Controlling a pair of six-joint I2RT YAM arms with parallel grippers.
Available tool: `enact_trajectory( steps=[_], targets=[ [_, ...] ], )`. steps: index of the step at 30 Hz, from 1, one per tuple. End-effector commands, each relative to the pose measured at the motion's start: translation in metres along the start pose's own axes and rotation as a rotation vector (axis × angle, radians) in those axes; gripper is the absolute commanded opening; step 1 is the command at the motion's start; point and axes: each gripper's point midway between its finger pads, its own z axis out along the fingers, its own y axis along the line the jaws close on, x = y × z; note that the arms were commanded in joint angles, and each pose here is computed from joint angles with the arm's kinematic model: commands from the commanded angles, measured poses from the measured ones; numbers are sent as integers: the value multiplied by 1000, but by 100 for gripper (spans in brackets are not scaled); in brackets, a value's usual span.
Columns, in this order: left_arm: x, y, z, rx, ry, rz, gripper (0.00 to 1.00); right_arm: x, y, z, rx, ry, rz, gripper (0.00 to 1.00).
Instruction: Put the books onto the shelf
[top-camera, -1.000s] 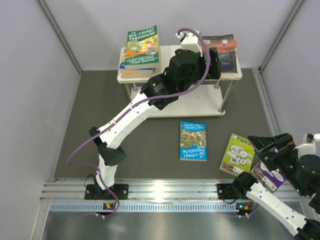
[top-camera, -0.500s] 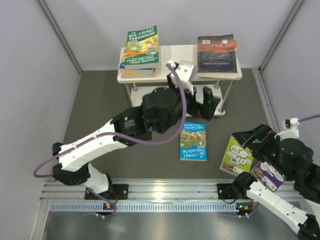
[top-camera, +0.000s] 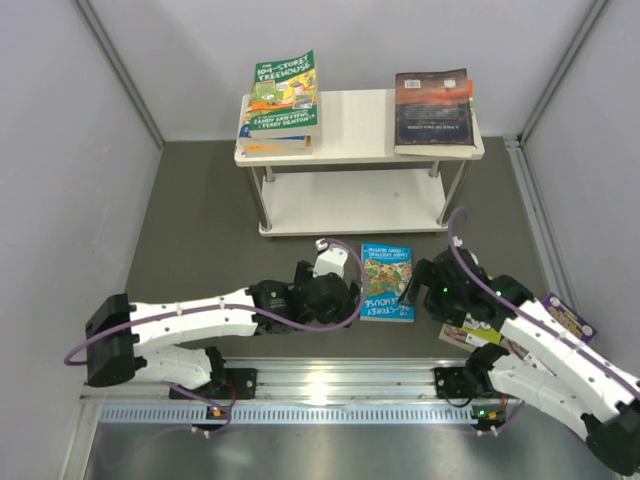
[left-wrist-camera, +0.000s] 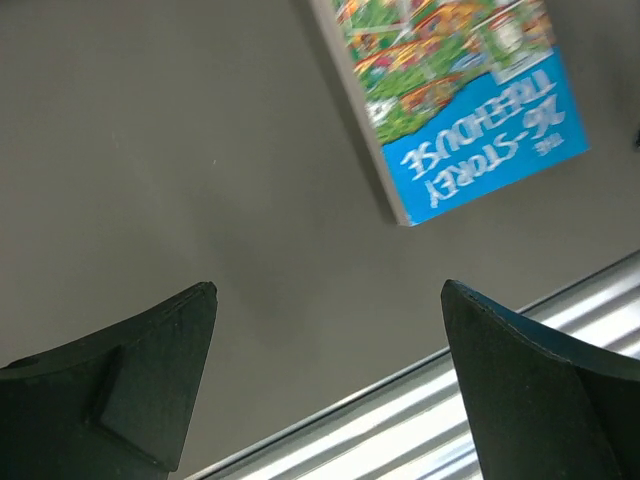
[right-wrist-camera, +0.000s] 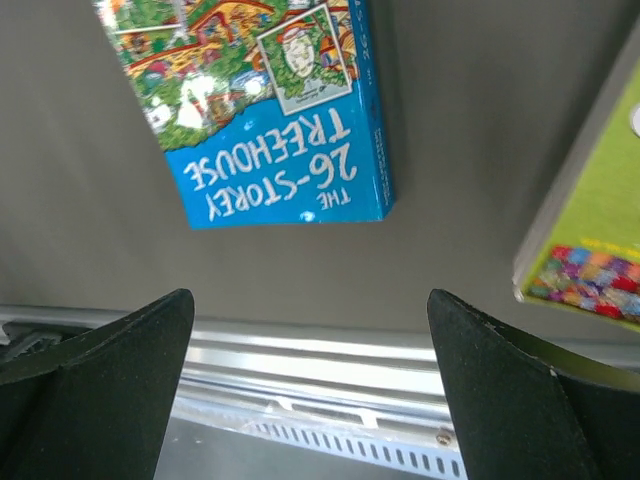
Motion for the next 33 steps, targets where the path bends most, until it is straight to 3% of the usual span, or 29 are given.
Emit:
enact_trajectory(
  steps=[1, 5, 10, 18, 27, 33],
  targets=[
    [-9, -11, 21, 69, -37, -151, 99, -11, 33, 25, -152, 34, 34, 99],
    [3, -6, 50, 95, 30, -199, 99, -25, 33, 53, -154, 47, 41, 100],
    [-12, 2, 74, 120, 20, -266, 99, -49, 21, 81, -87, 42, 75, 100],
    [-5, 3, 111, 166, 93, -354, 99, -44, 2, 111, -75, 94, 123, 100],
    [59, -36, 151, 319, 364, -464, 97, -4, 20, 137, -307, 206, 200, 99],
    [55, -63, 147, 478, 373, -571, 86, 0, 36, 123, -447, 203, 207, 85]
  ],
)
